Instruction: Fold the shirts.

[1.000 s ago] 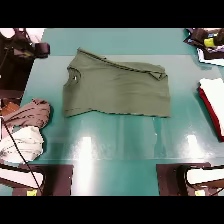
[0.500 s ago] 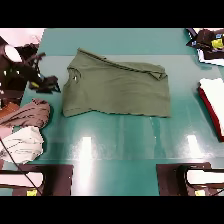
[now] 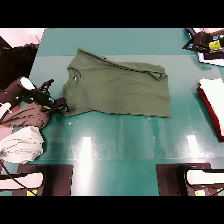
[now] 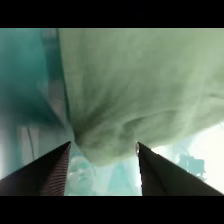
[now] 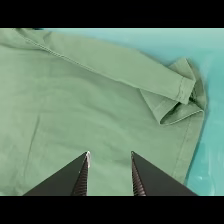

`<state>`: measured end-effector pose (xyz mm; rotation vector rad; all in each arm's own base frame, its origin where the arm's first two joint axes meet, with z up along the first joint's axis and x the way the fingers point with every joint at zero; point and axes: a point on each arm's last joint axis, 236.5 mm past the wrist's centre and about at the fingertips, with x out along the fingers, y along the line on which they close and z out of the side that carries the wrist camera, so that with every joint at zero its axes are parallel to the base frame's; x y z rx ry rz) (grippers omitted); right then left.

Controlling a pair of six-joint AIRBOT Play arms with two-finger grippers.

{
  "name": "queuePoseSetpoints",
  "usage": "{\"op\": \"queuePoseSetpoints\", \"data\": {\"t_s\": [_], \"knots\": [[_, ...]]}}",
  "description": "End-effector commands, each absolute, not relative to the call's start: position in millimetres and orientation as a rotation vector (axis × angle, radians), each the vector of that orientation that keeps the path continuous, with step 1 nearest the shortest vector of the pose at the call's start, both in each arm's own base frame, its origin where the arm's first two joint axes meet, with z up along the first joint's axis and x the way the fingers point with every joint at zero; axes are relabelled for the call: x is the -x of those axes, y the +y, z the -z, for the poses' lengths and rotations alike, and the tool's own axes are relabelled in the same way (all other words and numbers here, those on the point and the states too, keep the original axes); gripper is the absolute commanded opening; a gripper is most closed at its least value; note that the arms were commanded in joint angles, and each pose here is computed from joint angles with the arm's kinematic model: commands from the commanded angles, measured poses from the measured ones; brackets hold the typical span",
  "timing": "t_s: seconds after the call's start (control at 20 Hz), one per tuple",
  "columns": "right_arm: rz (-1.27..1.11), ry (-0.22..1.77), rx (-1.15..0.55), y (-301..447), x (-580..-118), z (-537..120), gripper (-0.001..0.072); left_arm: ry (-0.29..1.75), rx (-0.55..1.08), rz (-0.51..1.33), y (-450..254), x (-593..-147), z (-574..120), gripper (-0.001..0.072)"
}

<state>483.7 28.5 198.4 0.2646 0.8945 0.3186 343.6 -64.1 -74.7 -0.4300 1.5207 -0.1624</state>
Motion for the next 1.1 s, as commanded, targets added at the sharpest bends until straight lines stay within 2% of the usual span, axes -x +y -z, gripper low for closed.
{"op": "queuePoseSetpoints", "data": {"t_s": [0.0,0.5,0.6,0.65,0.9,0.95,1.0,1.05], "knots": [[-0.324,0.904,-0.263,30.4,-481.5,-197.4,0.0305,1.51,0.471,0.136,-66.4,-341.3,85.8,0.0504],[-0.336,0.945,-0.26,32.4,-473.1,-192.2,0.0305,1.395,0.474,0.169,-70.1,-363.8,46.9,0.0491],[-0.339,0.951,-0.26,32.8,-471.8,-191.5,0.0305,1.402,0.472,0.174,-71.8,-362.0,47.0,0.0174],[-0.341,0.959,-0.259,33.1,-470.2,-190.5,0.0305,1.407,0.467,0.182,-72.5,-360.6,47.0,0.0166],[-0.349,0.985,-0.257,34.4,-464.7,-187.5,0.0305,1.45,0.451,0.185,-71.3,-350.5,50.2,0.0168],[-0.35,0.988,-0.256,34.6,-464.1,-187.1,0.0305,1.459,0.453,0.184,-71.7,-347.6,52.4,0.0251],[-0.351,0.99,-0.256,34.7,-463.5,-187.0,0.0305,1.476,0.453,0.183,-71.6,-343.2,55.8,0.0378],[-0.352,0.993,-0.256,34.9,-462.9,-186.5,0.0305,1.488,0.454,0.181,-71.6,-339.2,59.4,0.0374]]}}
